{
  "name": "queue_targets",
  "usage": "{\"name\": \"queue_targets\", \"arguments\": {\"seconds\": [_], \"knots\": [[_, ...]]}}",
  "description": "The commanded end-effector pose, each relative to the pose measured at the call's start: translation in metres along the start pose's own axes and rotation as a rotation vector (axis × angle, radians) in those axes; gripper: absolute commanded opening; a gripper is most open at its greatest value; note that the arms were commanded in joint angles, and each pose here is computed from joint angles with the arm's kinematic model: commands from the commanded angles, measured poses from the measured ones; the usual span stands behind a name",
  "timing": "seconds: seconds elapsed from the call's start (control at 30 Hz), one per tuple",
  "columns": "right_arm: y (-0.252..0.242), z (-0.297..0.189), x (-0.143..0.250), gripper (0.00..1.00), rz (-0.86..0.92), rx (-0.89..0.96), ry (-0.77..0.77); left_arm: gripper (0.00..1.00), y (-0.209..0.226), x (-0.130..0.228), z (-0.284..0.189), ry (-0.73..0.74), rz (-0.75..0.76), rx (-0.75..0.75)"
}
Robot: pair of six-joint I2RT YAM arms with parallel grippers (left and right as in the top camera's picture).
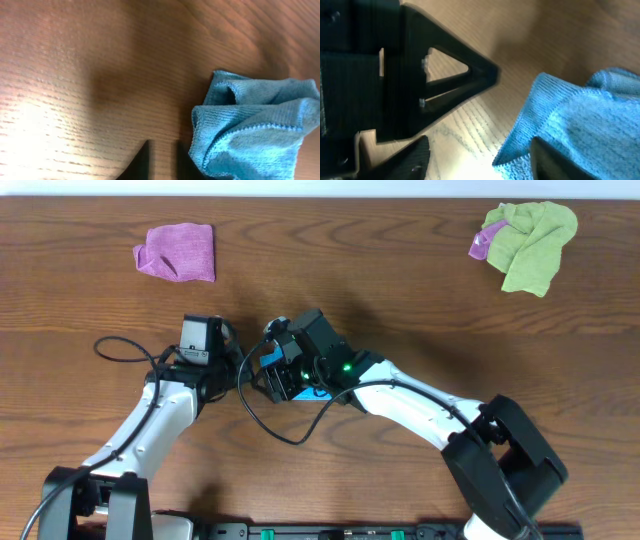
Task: Fold the cloth
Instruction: 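Fold the right end toward the left gripper with the right gripper, then release the right gripper and retract the right arm to the side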
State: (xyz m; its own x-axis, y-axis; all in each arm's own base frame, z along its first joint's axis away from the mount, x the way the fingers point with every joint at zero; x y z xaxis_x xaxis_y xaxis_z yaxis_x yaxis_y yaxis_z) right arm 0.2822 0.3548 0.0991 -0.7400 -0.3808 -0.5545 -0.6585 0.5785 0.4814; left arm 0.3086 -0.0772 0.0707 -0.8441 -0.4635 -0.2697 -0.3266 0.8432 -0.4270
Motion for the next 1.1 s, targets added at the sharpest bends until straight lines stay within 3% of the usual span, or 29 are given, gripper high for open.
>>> {"name": "queue_targets", "arguments": {"seconds": [0.0, 0.03, 0.07, 0.13, 0.3, 0.43, 0.53, 0.83, 1.07], "knots": [[0.002, -0.010, -0.015, 0.78, -0.012, -0.027, -0.032, 0.48, -0.006, -0.010, -0.009, -0.036, 0.016, 0.013], [-0.002, -0.015, -0.017, 0.85, -0.009, -0.018, -0.040, 0.56, -0.007, -0.010, -0.010, -0.038, 0.016, 0.016], [-0.010, -0.024, -0.021, 0.96, -0.014, 0.000, -0.051, 0.71, -0.008, -0.010, -0.013, -0.042, 0.015, 0.022], [-0.024, -0.040, -0.025, 0.99, -0.015, 0.043, -0.058, 0.98, -0.011, -0.012, -0.019, -0.058, 0.019, 0.035], [-0.053, -0.095, -0.031, 0.99, 0.006, 0.124, -0.086, 0.95, -0.022, -0.016, -0.035, -0.096, 0.035, 0.089], [-0.063, -0.157, -0.033, 0.99, -0.009, 0.204, -0.133, 0.95, -0.040, -0.006, -0.044, -0.039, 0.047, 0.210], [-0.069, -0.206, -0.025, 0.99, 0.006, 0.311, -0.161, 0.95, -0.046, 0.001, -0.046, 0.017, -0.032, 0.254], [-0.060, -0.319, 0.039, 0.99, 0.036, 0.506, -0.304, 0.95, -0.056, 0.013, -0.048, 0.102, -0.092, 0.325], [-0.047, -0.328, 0.105, 0.99, 0.114, 0.571, -0.356, 0.95, -0.059, 0.033, -0.040, 0.154, -0.112, 0.316]]}}
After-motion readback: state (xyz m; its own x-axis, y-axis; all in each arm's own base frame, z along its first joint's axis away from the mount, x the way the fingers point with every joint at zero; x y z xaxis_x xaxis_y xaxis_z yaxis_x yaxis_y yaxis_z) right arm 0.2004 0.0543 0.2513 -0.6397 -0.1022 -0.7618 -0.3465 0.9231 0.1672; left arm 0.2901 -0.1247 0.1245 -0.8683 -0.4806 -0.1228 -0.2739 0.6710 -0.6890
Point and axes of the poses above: each gripper's point midway between its finger pads, its own z axis out along the fingers, its own y axis along the line the jaws close on, x = y × z, the point moved 3 cm from there along -z, back along the fingers, and after that the axes turned 5 degrees about -z, right-handed, at the moved point
